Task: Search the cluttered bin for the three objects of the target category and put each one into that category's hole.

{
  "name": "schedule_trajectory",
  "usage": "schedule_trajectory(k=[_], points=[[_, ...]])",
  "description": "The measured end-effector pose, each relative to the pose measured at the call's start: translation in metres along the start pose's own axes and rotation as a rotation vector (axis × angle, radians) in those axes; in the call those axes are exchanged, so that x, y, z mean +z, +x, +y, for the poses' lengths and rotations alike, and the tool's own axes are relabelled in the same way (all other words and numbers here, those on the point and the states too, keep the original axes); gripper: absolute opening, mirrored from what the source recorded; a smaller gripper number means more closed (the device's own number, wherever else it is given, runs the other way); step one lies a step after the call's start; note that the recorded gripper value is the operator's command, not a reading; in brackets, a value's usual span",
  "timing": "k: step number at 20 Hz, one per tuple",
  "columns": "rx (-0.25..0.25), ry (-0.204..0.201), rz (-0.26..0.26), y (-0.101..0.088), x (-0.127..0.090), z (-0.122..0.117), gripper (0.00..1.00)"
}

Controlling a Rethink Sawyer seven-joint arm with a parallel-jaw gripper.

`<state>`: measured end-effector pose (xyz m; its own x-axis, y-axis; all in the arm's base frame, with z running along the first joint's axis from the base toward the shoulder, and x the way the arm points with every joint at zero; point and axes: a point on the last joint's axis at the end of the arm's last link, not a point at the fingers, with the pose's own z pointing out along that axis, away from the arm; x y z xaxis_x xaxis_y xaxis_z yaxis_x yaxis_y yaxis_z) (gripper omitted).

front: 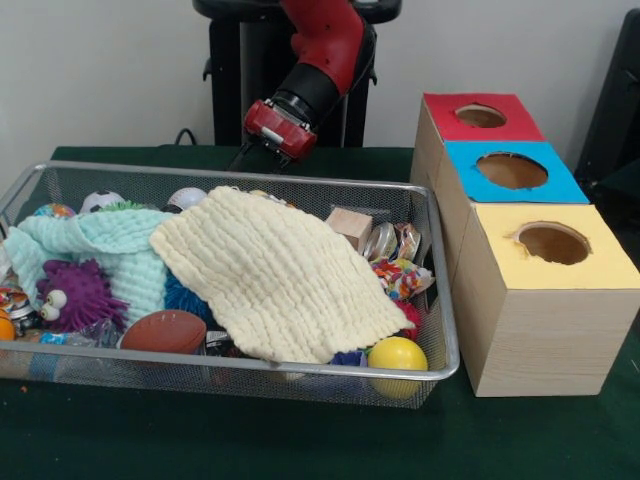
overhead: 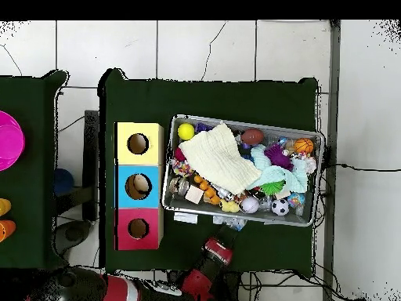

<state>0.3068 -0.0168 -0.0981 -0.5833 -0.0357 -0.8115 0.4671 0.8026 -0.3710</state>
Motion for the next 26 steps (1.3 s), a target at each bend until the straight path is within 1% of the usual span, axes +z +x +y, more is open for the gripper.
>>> schedule_trajectory(k=[2, 3, 7, 10, 12, 14, 16, 20, 22, 26], points=[[-0.003, 0.006, -0.016, -0.001, 0.000, 0.001, 1.00], [-0.006, 0.012, -0.038, -0.002, 0.000, 0.002, 1.00], [-0.011, 0.026, -0.096, -0.007, 0.001, 0.004, 1.00], [-0.017, 0.018, -0.114, -0.008, 0.002, 0.005, 1.00], [-0.028, -0.004, -0.143, -0.011, 0.006, 0.005, 1.00], [-0.032, -0.012, -0.150, -0.011, 0.008, 0.005, 1.00], [-0.045, -0.039, -0.167, -0.011, 0.013, 0.004, 1.00], [-0.054, -0.076, -0.181, -0.008, 0.019, 0.005, 1.00], [-0.057, -0.112, -0.191, -0.005, 0.025, 0.006, 1.00], [-0.057, -0.146, -0.197, -0.003, 0.031, 0.008, 1.00]])
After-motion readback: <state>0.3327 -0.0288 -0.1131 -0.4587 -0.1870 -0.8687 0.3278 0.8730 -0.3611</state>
